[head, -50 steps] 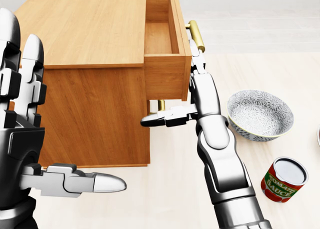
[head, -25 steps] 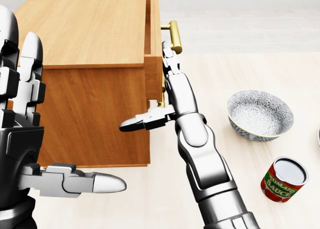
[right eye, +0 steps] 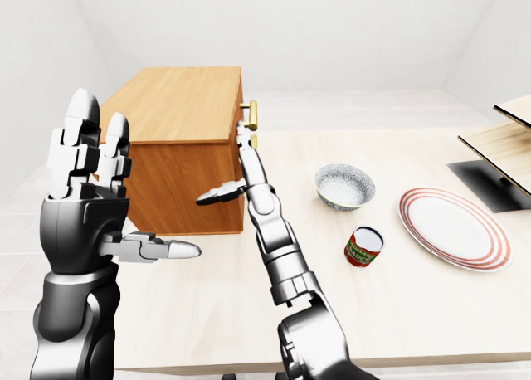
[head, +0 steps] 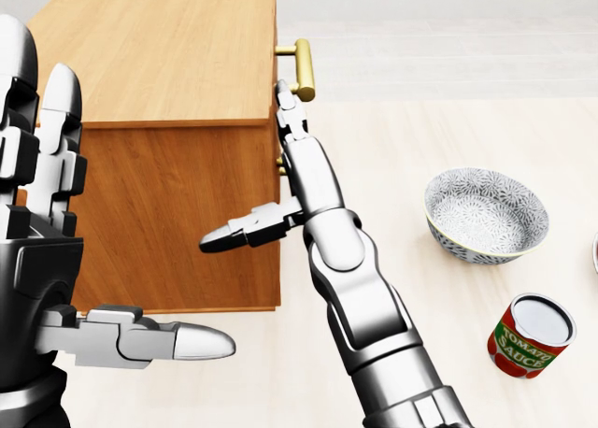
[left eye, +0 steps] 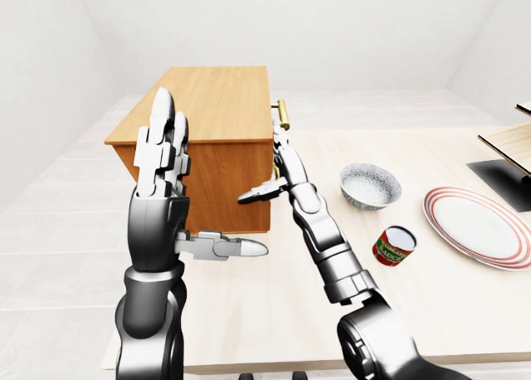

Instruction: Close the top drawer of the cabinet.

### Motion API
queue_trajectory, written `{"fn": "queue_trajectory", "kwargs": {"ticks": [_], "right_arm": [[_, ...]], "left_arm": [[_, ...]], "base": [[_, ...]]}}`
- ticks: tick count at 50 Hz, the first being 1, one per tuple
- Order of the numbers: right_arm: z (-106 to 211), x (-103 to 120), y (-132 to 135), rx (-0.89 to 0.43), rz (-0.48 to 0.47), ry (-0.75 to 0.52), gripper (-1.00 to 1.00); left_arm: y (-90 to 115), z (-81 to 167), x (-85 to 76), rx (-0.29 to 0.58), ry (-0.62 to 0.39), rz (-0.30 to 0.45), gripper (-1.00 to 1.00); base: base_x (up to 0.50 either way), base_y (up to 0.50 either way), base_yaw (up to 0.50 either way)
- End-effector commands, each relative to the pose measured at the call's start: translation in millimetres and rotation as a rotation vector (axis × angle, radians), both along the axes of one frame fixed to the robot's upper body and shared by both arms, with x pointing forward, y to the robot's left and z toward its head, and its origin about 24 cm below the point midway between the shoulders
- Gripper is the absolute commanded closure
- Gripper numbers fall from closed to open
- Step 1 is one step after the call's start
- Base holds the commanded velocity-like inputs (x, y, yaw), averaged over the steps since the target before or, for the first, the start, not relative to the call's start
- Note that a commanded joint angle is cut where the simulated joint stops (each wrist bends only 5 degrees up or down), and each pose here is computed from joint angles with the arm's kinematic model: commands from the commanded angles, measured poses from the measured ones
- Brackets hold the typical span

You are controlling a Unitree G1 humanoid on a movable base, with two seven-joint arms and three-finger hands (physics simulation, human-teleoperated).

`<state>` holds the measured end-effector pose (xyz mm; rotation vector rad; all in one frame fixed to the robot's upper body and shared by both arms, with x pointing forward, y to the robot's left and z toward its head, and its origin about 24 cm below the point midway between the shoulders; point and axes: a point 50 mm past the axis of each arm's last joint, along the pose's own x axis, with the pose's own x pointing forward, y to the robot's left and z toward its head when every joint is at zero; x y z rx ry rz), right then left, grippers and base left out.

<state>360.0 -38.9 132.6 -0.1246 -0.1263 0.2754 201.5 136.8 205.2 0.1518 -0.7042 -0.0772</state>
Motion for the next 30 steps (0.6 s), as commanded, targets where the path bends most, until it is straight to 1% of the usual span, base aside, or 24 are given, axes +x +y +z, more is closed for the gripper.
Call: {"fn": "queue_trajectory", "kwargs": {"ticks": [1, 2, 4, 5, 9, 19, 21, 24, 25, 28, 30], "right_arm": [[-21, -9, 29, -0.013, 0.169, 0.1, -1.0], [-23, -9, 29, -0.014, 0.169, 0.106, -1.0], [-24, -9, 30, -0.013, 0.172, 0.113, -1.0], [-24, -9, 32, -0.014, 0.178, 0.114, -1.0], [-23, -10, 37, -0.018, 0.195, 0.117, -1.0], [-26, -10, 40, -0.007, 0.206, 0.131, -1.0], [-23, -9, 40, 0.044, 0.214, 0.144, -1.0], [-27, -11, 42, 0.02, 0.214, 0.141, -1.0], [-27, -11, 43, 0.018, 0.218, 0.142, -1.0], [-27, -12, 46, 0.019, 0.224, 0.145, -1.0], [-24, -13, 50, 0.015, 0.24, 0.14, -1.0]], "left_arm": [[1, -1, 2.5, -0.021, 0.006, -0.008, -1.0], [0, 1, 1.5, -0.021, -0.005, -0.009, -1.0], [1, -1, 2.6, -0.021, 0.01, -0.01, -1.0], [0, 1, 1.1, -0.021, -0.006, -0.012, -1.0], [0, 0, 1.4, -0.022, 0.0, -0.011, -1.0], [0, 2, 0.9, -0.022, -0.009, -0.013, -1.0], [-1, 4, -0.2, -0.021, -0.017, -0.015, -1.0], [0, 2, 0.5, -0.022, -0.006, -0.013, -1.0], [-1, 5, -1.1, -0.021, -0.025, -0.016, -1.0], [-2, 6, -1.5, -0.02, -0.03, -0.017, -1.0], [0, 2, 1.2, -0.019, -0.007, -0.012, -1.0]], "base": [[0.0, 0.0, 0.0], [0.0, 0.0, 0.01], [0.0, 0.0, 0.0], [0.0, 0.0, 0.01], [0.0, 0.0, 0.0], [0.0, 0.0, 0.0], [0.0, 0.0, 0.0], [0.0, 0.0, 0.0], [0.0, 0.0, 0.01], [0.0, 0.0, 0.0], [0.0, 0.0, 0.0]]}}
